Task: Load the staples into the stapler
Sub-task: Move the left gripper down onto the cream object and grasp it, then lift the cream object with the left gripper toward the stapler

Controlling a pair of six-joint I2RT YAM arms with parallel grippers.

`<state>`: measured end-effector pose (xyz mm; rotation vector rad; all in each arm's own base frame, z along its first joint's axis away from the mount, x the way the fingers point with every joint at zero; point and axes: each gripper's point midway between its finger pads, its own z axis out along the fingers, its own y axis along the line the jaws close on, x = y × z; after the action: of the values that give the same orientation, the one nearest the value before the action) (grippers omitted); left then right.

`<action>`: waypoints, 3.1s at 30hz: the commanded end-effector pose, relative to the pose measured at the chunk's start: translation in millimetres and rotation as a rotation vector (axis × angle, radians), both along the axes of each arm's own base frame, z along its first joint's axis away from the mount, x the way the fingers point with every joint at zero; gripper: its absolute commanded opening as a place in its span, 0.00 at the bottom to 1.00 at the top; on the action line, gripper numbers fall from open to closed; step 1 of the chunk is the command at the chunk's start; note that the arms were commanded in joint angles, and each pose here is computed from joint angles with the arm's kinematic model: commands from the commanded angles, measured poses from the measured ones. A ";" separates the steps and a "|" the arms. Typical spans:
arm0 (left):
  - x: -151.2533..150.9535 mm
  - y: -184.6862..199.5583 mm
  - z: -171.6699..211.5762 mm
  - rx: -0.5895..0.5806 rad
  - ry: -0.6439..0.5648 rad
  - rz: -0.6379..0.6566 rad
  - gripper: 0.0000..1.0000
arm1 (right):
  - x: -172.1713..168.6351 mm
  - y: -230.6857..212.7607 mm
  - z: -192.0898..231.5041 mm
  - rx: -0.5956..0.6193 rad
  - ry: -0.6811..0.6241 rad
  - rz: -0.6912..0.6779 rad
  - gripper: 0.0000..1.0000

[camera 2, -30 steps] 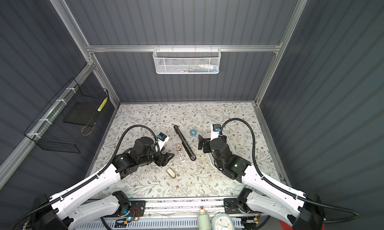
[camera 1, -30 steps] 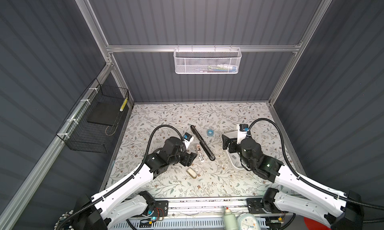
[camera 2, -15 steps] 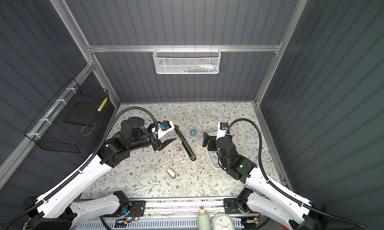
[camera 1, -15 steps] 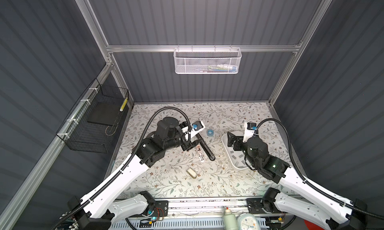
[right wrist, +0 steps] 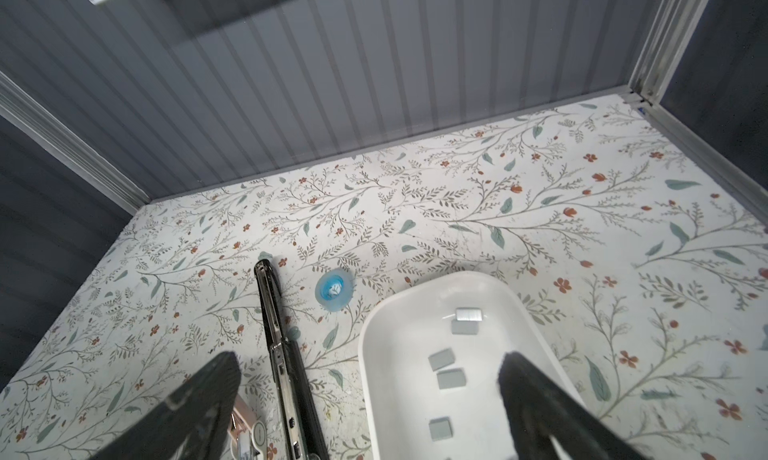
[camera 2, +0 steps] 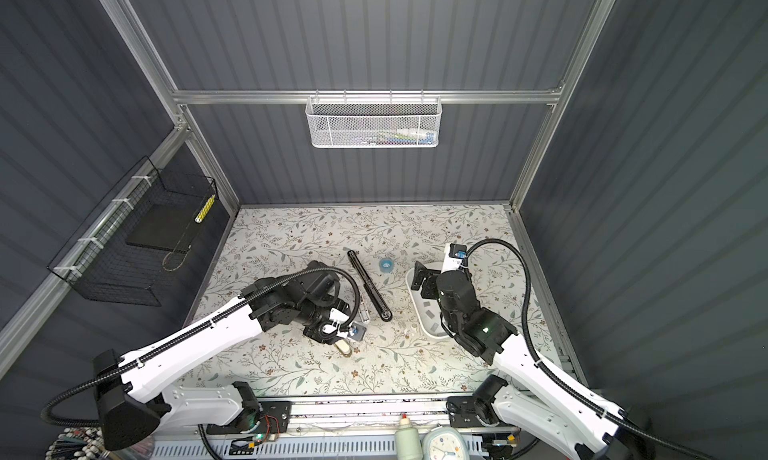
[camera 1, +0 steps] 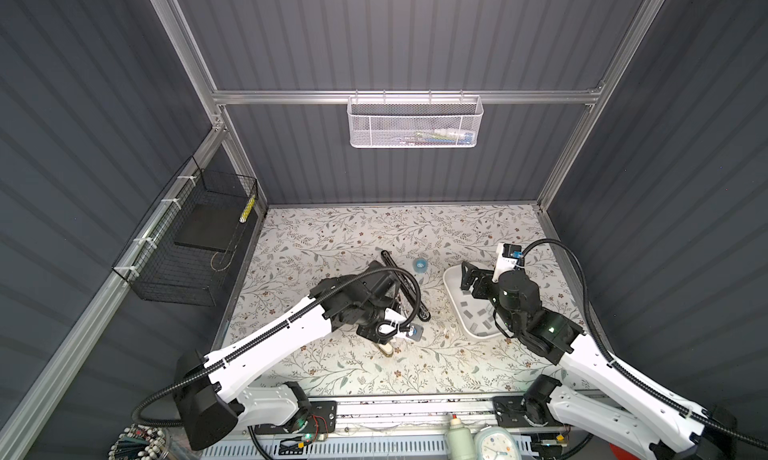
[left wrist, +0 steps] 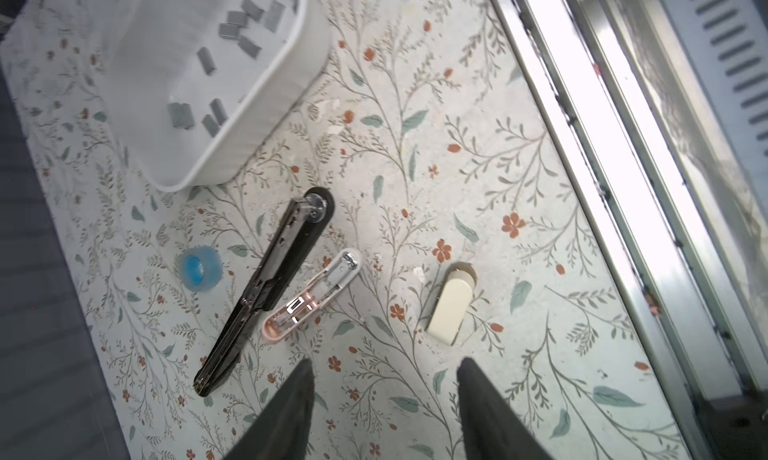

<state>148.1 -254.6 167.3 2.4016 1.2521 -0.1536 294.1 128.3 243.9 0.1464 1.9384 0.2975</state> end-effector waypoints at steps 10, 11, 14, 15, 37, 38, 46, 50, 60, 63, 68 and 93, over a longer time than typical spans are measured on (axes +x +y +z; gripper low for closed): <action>-22.6 18.0 -65.2 0.319 0.041 -0.174 0.58 | 2.3 -2.8 -2.0 0.055 0.031 -0.023 0.99; -24.7 20.5 -68.7 0.348 0.052 -0.180 0.57 | 2.7 -4.6 -1.8 0.047 0.037 -0.034 0.99; -24.5 20.2 -77.5 0.398 0.060 -0.189 0.56 | 3.1 -6.3 -3.8 0.036 0.051 -0.046 0.99; -23.6 20.3 -80.5 0.415 0.063 -0.189 0.55 | 3.4 -6.1 -5.4 0.040 0.053 -0.046 0.99; -10.6 7.7 -98.9 0.451 0.021 -0.151 0.51 | 2.1 -1.6 -7.8 0.059 0.058 -0.024 0.99; -10.5 7.7 -99.2 0.450 0.020 -0.150 0.51 | 2.2 -1.6 -7.9 0.058 0.059 -0.023 0.99; 2.9 2.5 -104.9 0.488 -0.011 -0.082 0.52 | 3.0 -1.1 -8.4 0.059 0.062 -0.025 0.99; 7.3 8.6 -113.2 0.534 -0.027 -0.075 0.52 | 4.0 -1.2 -10.0 0.058 0.070 -0.030 0.99; 8.1 12.8 -127.7 0.603 -0.017 -0.082 0.40 | 5.6 1.5 -13.0 0.049 0.090 -0.025 0.99; 5.4 12.1 -128.1 0.614 0.002 -0.089 0.34 | 5.4 1.5 -13.1 0.049 0.091 -0.025 0.99; 4.1 4.8 -122.3 0.581 0.013 -0.091 0.24 | 5.7 -2.6 -13.3 0.051 0.090 -0.049 0.99; 42.9 -70.6 155.5 -0.752 -0.170 0.504 0.00 | 5.8 -1.2 -14.1 0.051 0.082 -0.016 0.99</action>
<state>185.6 -315.0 277.5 1.7333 1.3204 -0.0361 300.4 129.7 228.0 0.2149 2.0225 0.3396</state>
